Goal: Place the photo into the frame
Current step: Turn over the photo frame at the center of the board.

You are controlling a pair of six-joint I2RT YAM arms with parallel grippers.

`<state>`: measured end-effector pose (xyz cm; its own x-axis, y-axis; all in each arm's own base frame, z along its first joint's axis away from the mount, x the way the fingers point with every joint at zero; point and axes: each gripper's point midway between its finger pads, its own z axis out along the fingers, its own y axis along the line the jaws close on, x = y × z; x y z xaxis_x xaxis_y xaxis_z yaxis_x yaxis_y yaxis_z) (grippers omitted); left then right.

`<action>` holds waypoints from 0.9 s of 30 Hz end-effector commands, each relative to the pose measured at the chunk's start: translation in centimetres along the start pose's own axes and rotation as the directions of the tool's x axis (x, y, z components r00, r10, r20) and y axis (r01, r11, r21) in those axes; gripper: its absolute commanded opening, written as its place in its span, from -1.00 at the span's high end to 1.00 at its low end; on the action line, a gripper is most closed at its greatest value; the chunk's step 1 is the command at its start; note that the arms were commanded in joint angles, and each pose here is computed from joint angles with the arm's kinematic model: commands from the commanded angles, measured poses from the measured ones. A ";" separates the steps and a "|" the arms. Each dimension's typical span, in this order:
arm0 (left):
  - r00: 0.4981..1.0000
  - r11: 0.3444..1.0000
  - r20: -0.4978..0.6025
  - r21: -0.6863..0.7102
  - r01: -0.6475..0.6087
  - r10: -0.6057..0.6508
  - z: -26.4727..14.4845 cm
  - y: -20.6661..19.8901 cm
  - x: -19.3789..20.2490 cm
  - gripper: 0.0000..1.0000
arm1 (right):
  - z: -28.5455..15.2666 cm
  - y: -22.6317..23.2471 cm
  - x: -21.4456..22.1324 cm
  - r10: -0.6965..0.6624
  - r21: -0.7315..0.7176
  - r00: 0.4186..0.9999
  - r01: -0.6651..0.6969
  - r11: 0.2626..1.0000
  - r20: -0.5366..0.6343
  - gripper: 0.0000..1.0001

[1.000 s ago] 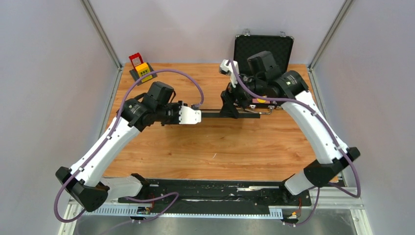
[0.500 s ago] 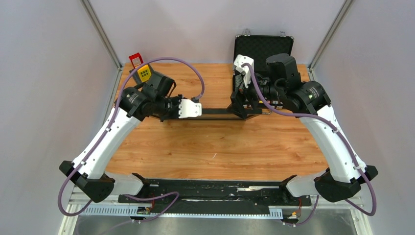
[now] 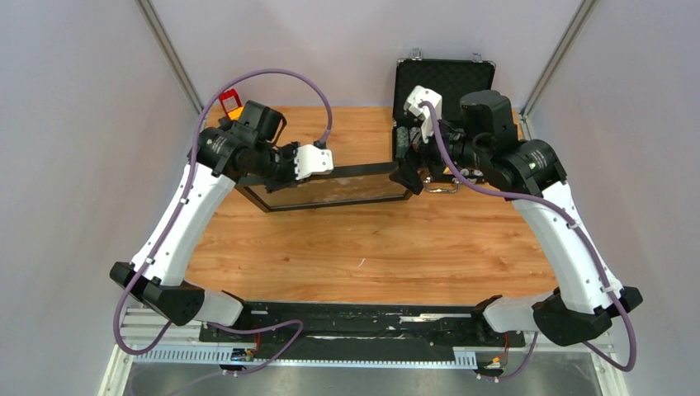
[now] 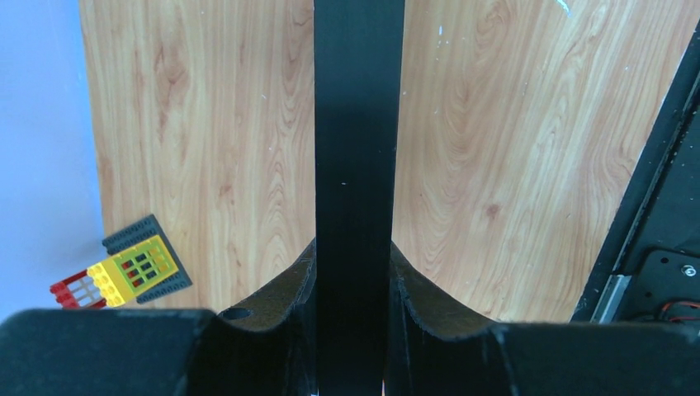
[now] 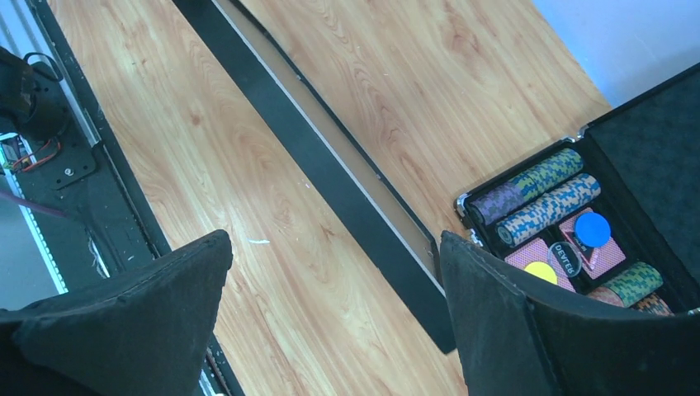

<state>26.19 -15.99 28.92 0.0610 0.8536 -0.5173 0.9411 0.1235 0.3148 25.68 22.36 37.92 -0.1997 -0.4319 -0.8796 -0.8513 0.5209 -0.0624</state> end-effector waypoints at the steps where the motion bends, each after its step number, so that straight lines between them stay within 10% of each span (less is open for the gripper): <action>1: 0.994 0.999 0.104 -0.044 -0.009 0.014 -2.0 1.0 -2.1 1.00 | -1.6 -0.6 -1.5 -0.004 0.054 0.997 0.000 0.999 0.071 -0.92; 27: 0.987 0.982 0.021 -0.104 0.159 -0.157 -0.1 4.4 1.0 1.00 | -2.6 -6.5 1.9 0.167 0.109 0.980 -0.179 0.978 0.111 -0.90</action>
<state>28.71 -15.46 29.19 -0.0384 0.8131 -0.5808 0.9305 0.2409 0.2758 29.95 15.93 34.78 -0.3807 -0.3021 -0.8740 -0.7099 0.7011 0.0669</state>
